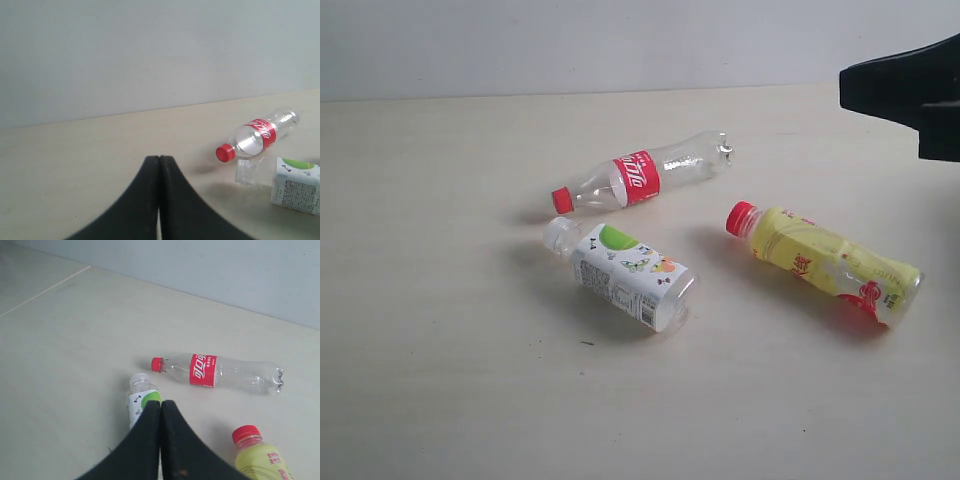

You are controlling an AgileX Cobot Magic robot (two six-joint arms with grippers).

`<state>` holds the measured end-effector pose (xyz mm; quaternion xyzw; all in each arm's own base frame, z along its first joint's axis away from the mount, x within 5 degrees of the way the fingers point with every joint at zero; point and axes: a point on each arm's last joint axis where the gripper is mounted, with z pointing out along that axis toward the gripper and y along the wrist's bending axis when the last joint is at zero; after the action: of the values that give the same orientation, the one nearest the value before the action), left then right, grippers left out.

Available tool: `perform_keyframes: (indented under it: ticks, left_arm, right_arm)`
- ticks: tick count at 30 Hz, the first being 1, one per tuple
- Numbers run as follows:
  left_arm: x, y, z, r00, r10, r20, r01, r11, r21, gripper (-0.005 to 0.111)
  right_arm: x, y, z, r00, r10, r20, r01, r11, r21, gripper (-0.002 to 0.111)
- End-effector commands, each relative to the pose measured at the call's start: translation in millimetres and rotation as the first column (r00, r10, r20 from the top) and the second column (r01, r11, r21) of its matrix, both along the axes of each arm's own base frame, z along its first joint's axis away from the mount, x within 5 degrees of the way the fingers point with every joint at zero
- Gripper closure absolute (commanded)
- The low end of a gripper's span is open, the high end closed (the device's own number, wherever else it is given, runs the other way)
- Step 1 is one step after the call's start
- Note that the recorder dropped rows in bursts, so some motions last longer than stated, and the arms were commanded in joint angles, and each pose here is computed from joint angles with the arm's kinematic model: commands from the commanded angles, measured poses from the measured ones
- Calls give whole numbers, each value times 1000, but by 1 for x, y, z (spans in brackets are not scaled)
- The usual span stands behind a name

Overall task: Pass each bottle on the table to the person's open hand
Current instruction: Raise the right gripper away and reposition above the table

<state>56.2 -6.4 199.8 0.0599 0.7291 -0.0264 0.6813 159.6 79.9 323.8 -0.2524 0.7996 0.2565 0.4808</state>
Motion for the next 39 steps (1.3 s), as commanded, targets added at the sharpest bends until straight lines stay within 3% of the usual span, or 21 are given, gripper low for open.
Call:
perform_keyframes:
  ticks: [1, 8, 12, 21, 39]
  left_arm:
    - [0, 0, 0, 1000, 3, 5, -3, 1000, -7, 107]
    - [0, 0, 0, 1000, 3, 5, -3, 1000, -7, 107]
    - [0, 0, 0, 1000, 3, 5, -3, 1000, -7, 107]
    - [0, 0, 0, 1000, 3, 5, -3, 1000, -7, 107]
    - [0, 0, 0, 1000, 3, 5, -3, 1000, -7, 107]
  right_arm:
    - [0, -1, -1, 1000, -7, 7, 7, 1000, 1, 108]
    - [-9, 1, -3, 998, 33, 47, -35, 999, 33, 108]
    - [-15, -5, -6, 994, -36, 104, 31, 999, 44, 108]
    - [1, -1, -18, 999, -40, 24, 38, 997, 64, 108]
    - [10, -2, -13, 995, -75, 67, 70, 995, 67, 108]
